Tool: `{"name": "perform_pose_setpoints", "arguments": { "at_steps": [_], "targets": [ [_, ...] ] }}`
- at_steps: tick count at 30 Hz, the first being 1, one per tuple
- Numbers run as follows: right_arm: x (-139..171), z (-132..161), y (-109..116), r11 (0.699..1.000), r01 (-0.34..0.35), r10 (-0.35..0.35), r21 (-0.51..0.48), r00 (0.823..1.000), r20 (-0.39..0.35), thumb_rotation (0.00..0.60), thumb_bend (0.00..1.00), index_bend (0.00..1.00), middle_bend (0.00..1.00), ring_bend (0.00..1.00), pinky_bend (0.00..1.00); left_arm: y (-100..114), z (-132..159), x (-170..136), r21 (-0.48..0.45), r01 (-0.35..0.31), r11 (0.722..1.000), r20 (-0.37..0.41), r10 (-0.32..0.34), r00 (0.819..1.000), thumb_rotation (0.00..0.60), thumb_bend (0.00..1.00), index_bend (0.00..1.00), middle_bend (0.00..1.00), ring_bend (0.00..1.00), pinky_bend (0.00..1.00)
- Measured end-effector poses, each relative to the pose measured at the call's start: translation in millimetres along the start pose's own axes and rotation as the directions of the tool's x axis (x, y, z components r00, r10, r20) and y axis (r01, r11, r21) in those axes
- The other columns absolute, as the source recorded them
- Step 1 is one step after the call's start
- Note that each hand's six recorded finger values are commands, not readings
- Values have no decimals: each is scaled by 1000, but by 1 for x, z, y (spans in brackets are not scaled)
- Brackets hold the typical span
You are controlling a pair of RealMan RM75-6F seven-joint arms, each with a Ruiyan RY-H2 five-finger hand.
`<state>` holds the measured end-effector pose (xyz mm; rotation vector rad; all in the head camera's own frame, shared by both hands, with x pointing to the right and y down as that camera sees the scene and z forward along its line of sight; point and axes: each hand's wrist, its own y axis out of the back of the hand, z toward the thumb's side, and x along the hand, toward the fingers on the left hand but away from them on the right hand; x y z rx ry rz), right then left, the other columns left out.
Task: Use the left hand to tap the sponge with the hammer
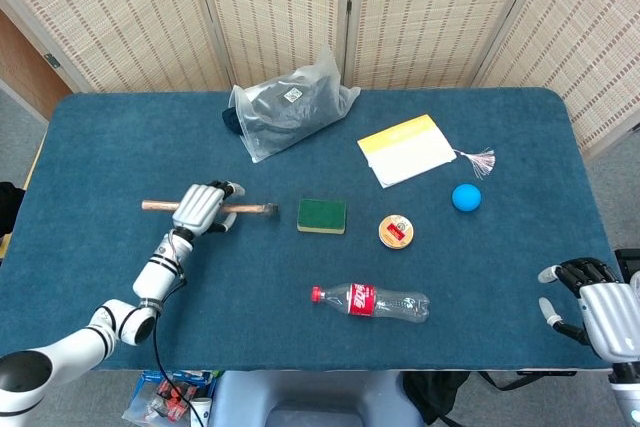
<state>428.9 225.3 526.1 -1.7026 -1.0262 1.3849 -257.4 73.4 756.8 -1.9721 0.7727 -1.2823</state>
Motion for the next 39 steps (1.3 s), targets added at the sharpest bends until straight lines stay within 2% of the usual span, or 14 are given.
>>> {"name": "perform_pose_setpoints", "arguments": {
  "at_steps": [3, 9, 14, 20, 23, 26, 33, 36, 39],
  "targets": [
    [1, 0, 2, 1000, 6, -6, 0, 1000, 0, 600, 353, 407, 440, 284, 218, 1, 4, -6, -47, 15, 999, -10, -16, 1000, 600, 246, 0, 0, 0, 67],
    [5, -2, 5, 1000, 15, -15, 1, 1000, 6, 600, 353, 407, 440, 284, 218, 19, -1, -20, -104, -18, 994, -48, 13, 999, 600, 246, 0, 0, 0, 65],
    [6, -5, 6, 1000, 9, -10, 5, 1000, 13, 600, 353, 407, 439, 284, 218, 31, -11, -37, -109, -27, 994, -82, 18, 996, 600, 246, 0, 0, 0, 64],
    [5, -5, 5, 1000, -7, 7, -11, 1000, 10, 600, 353, 407, 440, 284, 218, 48, -22, -78, -107, -58, 993, -143, 42, 989, 600, 246, 0, 0, 0, 64],
    [2, -4, 6, 1000, -13, 13, -16, 1000, -3, 600, 353, 407, 440, 284, 218, 61, -34, -106, -100, -103, 990, -197, 82, 977, 600, 246, 0, 0, 0, 64],
    [0, -3, 5, 1000, -16, 16, -16, 1000, -12, 600, 352, 408, 439, 284, 219, 71, -50, -138, -73, -141, 987, -262, 118, 958, 600, 246, 0, 0, 0, 64],
    [-4, 3, 1, 999, -28, 27, -16, 999, -40, 600, 353, 407, 440, 284, 219, 78, -82, -211, 2, -195, 981, -399, 180, 899, 600, 246, 0, 0, 0, 57],
    [-7, 6, -1, 999, -35, 34, -14, 998, -50, 600, 353, 407, 440, 284, 218, 80, -86, -237, 26, -212, 977, -425, 203, 882, 600, 246, 0, 0, 0, 55],
    [-9, 9, -3, 999, -38, 37, -15, 998, -59, 600, 353, 407, 440, 284, 219, 79, -83, -258, 38, -220, 975, -430, 215, 877, 600, 246, 0, 0, 0, 54]
  ]
}}
